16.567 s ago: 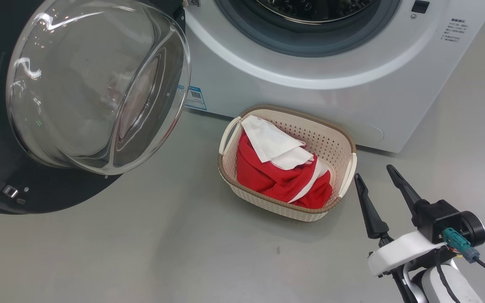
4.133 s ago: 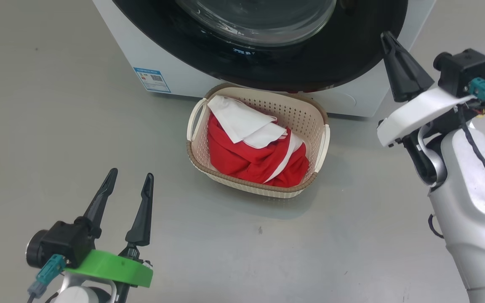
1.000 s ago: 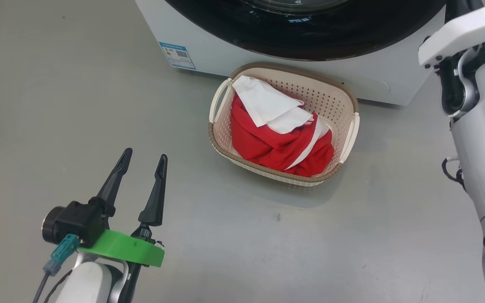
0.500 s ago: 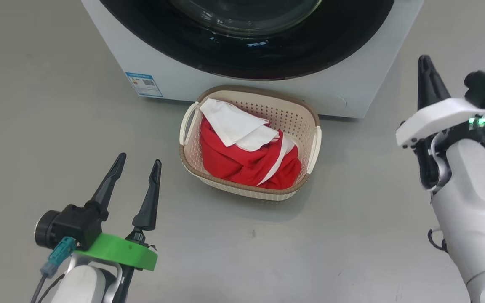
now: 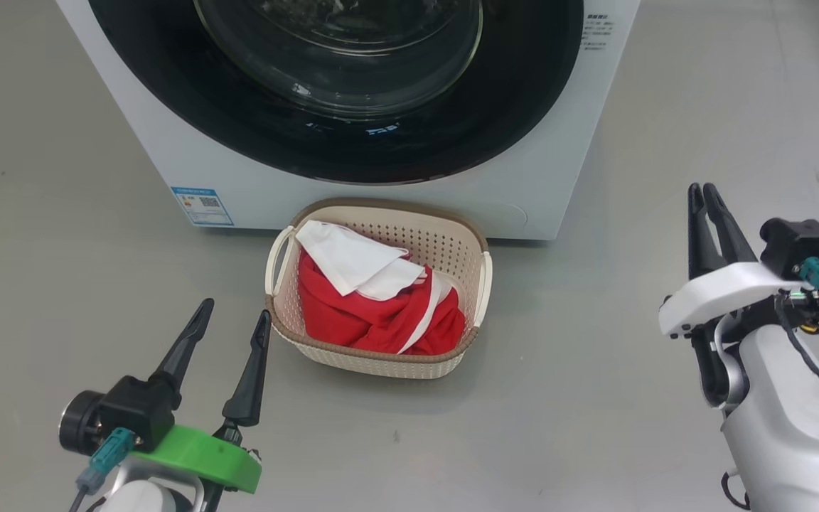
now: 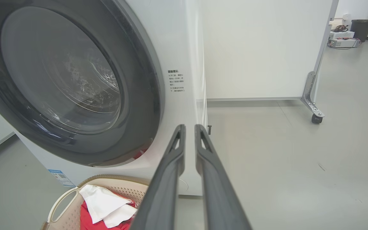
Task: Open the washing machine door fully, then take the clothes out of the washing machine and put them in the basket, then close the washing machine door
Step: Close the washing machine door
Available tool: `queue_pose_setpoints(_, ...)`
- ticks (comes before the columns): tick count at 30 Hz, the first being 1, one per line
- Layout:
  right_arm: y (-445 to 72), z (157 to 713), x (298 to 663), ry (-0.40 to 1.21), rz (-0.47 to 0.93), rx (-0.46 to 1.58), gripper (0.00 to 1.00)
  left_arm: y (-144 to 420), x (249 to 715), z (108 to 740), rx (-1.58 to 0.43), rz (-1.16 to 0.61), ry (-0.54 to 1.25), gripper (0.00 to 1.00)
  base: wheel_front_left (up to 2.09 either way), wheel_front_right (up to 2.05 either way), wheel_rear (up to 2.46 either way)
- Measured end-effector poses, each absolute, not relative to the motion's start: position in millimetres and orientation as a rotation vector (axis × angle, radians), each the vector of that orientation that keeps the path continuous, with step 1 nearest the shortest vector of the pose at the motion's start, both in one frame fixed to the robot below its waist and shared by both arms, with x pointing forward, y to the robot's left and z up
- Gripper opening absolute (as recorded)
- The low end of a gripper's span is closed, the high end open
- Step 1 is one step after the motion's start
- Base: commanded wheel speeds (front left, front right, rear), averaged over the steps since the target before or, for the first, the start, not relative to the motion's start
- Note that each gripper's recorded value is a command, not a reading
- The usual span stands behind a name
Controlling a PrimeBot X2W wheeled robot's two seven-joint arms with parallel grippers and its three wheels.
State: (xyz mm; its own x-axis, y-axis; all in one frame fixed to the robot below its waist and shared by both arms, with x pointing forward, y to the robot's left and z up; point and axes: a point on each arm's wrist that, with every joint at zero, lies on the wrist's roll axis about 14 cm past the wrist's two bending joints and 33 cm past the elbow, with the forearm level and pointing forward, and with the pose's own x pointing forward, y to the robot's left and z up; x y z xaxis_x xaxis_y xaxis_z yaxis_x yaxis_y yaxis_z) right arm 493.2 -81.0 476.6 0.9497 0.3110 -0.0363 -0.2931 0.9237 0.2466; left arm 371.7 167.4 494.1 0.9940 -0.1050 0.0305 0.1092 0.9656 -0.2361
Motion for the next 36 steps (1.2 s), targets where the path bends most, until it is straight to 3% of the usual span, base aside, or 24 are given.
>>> queue_pose_setpoints(19, -118.3, 476.4, 413.1, 0.059, 0.175, 0.248, 1.00, 140.2, 355.6, 507.0, -0.247, -0.188, -0.032, 1.00, 0.00, 0.00, 0.00)
queue_pose_setpoints(36, -125.6, 475.8, 376.1, 0.053, 0.131, 0.252, 1.00, 137.2, 345.6, 508.9, -0.241, -0.192, -0.023, 1.00, 0.00, 0.00, 0.00)
